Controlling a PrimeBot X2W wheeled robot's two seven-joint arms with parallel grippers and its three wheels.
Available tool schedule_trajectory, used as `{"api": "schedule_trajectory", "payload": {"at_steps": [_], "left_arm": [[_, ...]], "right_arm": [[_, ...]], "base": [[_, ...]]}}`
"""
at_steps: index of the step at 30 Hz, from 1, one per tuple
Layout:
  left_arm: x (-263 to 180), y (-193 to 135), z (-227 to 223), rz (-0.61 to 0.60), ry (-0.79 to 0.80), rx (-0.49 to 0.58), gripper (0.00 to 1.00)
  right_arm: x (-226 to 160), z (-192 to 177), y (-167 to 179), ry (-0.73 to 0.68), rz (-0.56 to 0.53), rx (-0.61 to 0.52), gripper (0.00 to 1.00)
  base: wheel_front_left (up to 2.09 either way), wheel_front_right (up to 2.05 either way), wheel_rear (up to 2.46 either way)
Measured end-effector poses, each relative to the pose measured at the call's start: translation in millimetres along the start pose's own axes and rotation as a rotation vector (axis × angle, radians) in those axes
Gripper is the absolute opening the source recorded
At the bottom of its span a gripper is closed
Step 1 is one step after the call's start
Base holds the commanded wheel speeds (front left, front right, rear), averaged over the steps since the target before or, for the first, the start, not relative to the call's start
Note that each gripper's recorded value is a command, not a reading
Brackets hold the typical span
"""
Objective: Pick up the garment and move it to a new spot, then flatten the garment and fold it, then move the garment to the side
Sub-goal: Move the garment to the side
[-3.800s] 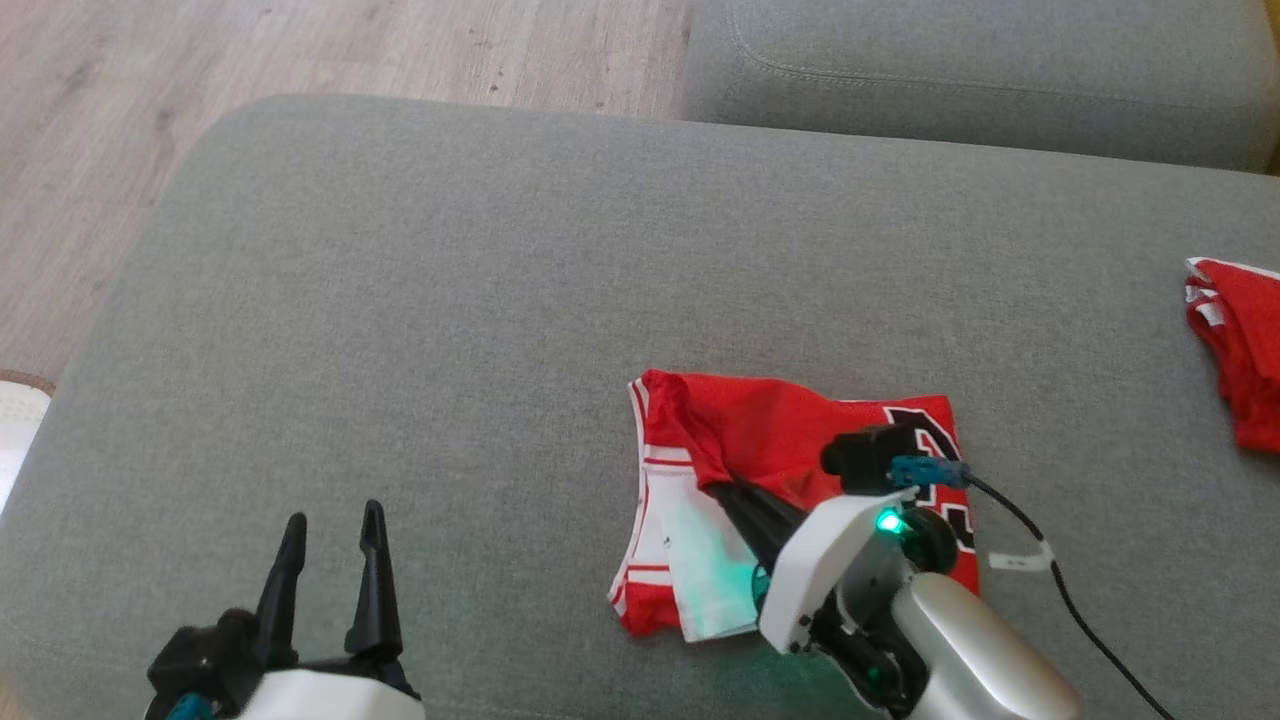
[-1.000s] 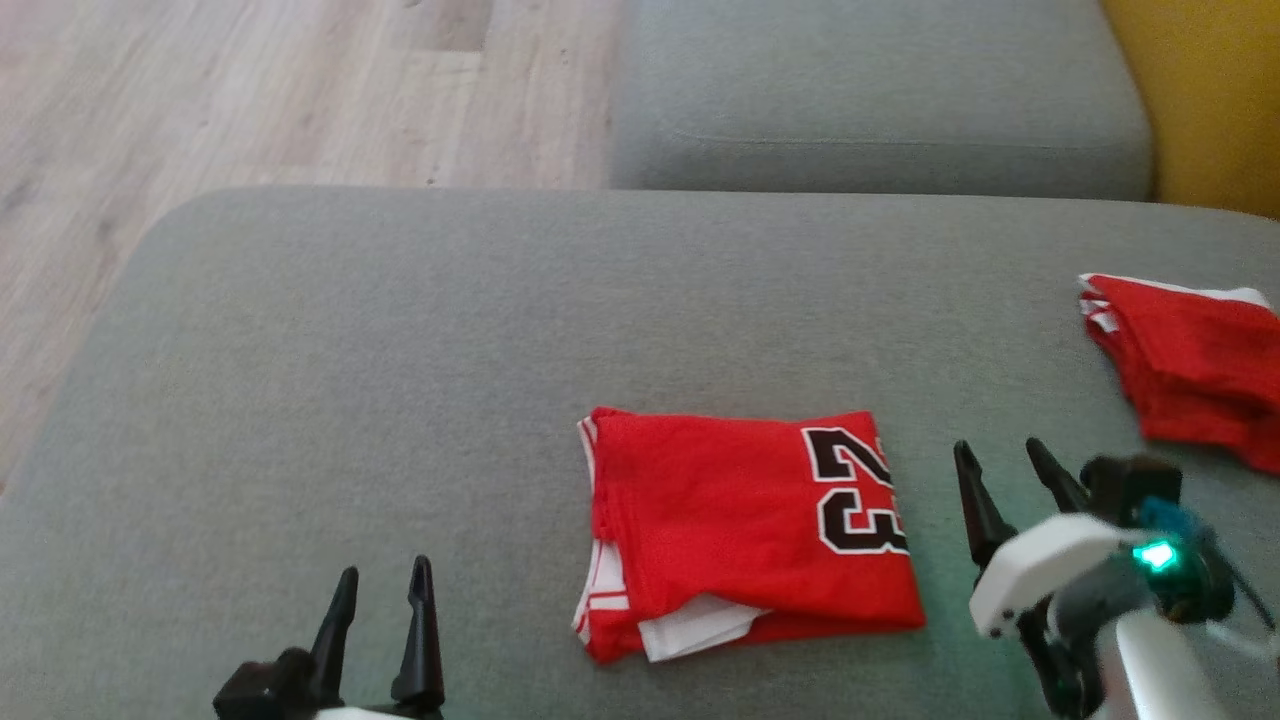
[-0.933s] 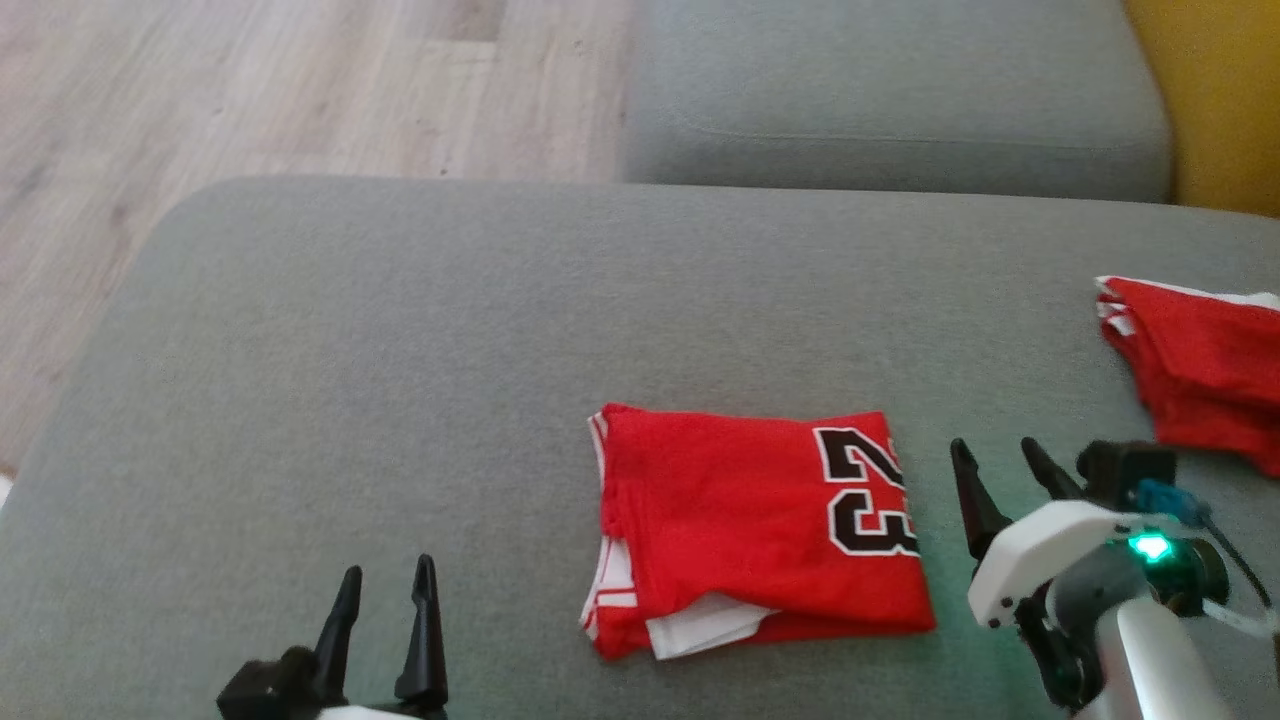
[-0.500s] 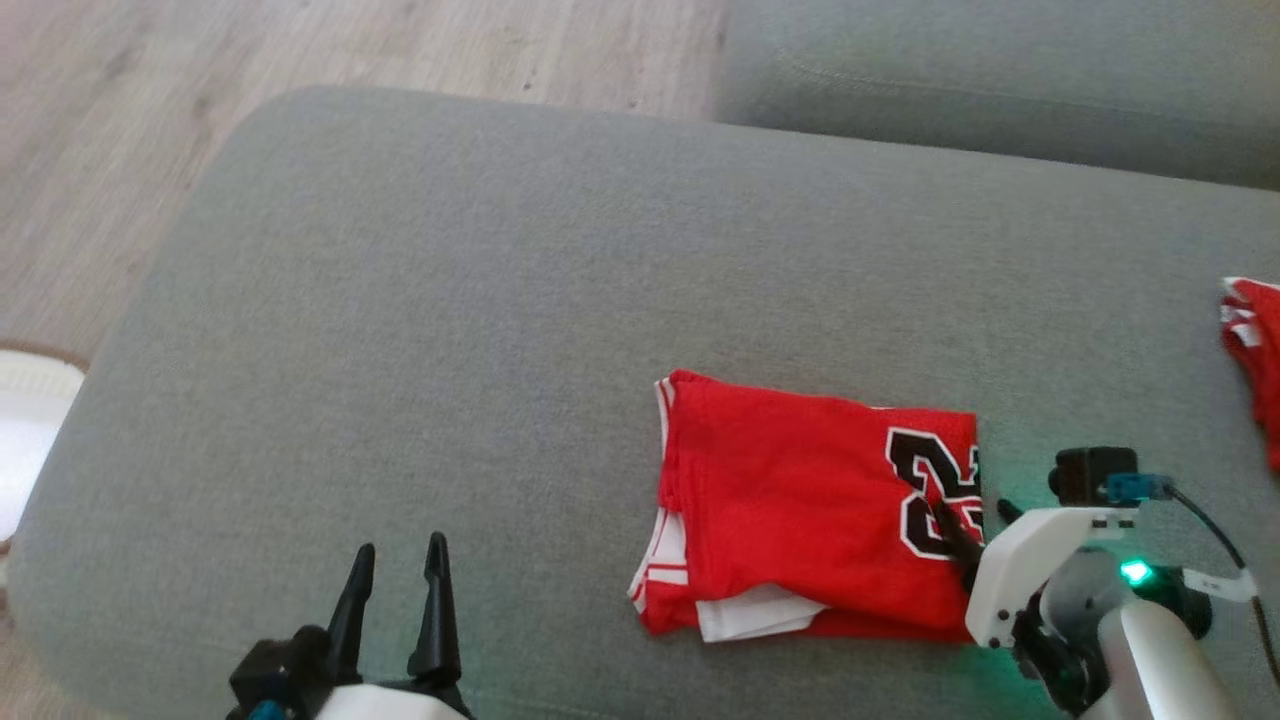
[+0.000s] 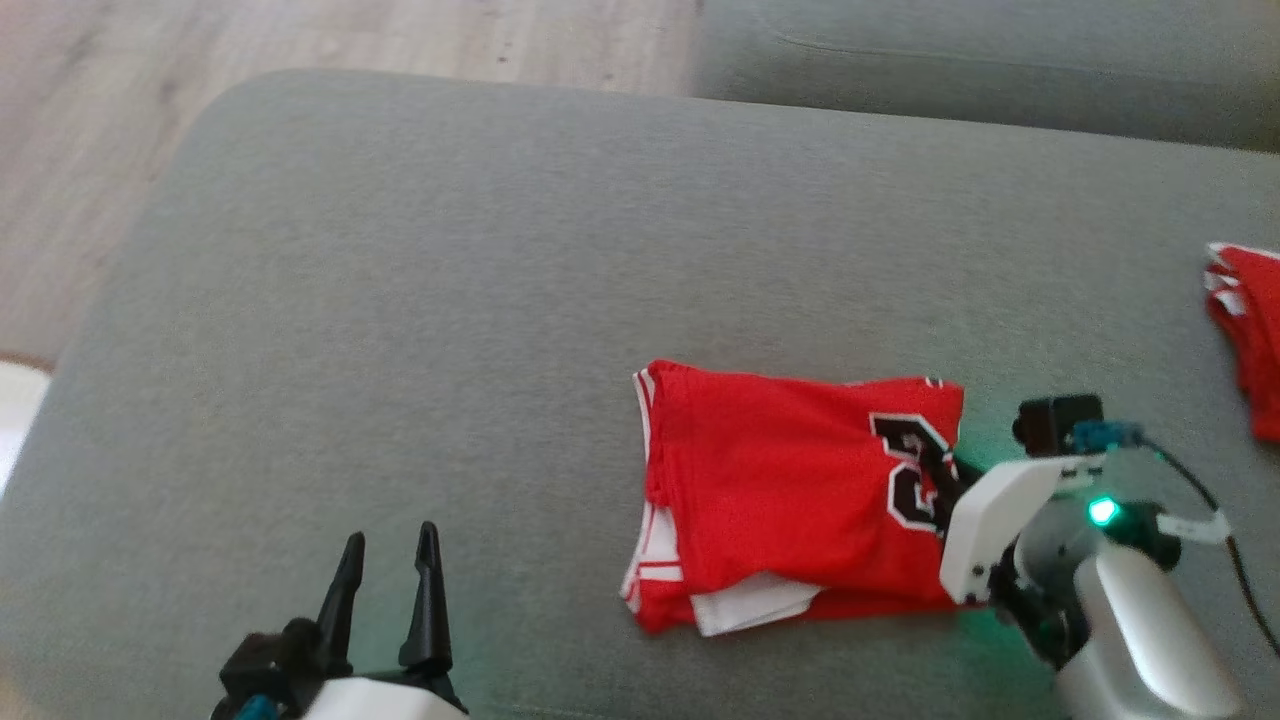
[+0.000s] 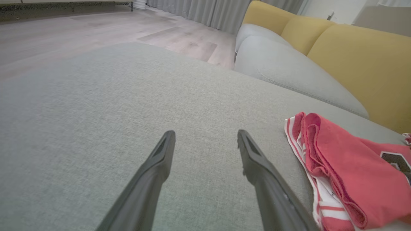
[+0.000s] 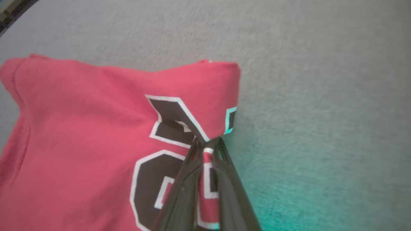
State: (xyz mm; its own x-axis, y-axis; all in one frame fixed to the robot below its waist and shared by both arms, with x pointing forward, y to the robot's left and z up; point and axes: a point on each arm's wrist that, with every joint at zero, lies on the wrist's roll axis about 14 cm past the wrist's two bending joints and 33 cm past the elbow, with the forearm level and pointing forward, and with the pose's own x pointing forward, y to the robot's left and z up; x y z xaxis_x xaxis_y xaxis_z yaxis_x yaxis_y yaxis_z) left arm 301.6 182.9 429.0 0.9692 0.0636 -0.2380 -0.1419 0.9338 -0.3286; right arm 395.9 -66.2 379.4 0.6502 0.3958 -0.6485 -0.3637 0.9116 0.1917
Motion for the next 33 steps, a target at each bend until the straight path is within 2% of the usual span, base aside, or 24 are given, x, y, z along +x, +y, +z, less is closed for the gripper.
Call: {"api": "schedule_trajectory", "payload": {"at_steps": [3,8,13,20,26,33], "left_arm": [[9,-13,-2,-0.044,0.012,0.01,1.0],[30,-45,-3,-0.15,0.026,0.031,1.0],[56,-85,-6,-0.274,0.04,0.052,1.0],[82,-129,-16,-0.402,0.07,0.059,1.0],[93,-149,-33,-0.46,0.113,0.06,1.0],[92,-136,-34,-0.426,0.12,0.069,1.0]], "right_arm": [[-8,17,-21,-0.06,-0.048,0.011,0.0],[-37,40,-76,-0.147,-0.176,0.027,0.0],[-68,42,-125,-0.185,-0.301,0.067,0.0],[-98,35,-167,-0.207,-0.421,0.126,0.0],[-107,25,-186,-0.2,-0.481,0.151,0.0],[-98,78,-182,-0.29,-0.449,0.091,0.0]], "base": [[0.0,0.0,0.0],[0.0,0.0,0.0],[0.0,0.0,0.0],[0.0,0.0,0.0],[0.0,0.0,0.0],[0.0,0.0,0.0]]}}
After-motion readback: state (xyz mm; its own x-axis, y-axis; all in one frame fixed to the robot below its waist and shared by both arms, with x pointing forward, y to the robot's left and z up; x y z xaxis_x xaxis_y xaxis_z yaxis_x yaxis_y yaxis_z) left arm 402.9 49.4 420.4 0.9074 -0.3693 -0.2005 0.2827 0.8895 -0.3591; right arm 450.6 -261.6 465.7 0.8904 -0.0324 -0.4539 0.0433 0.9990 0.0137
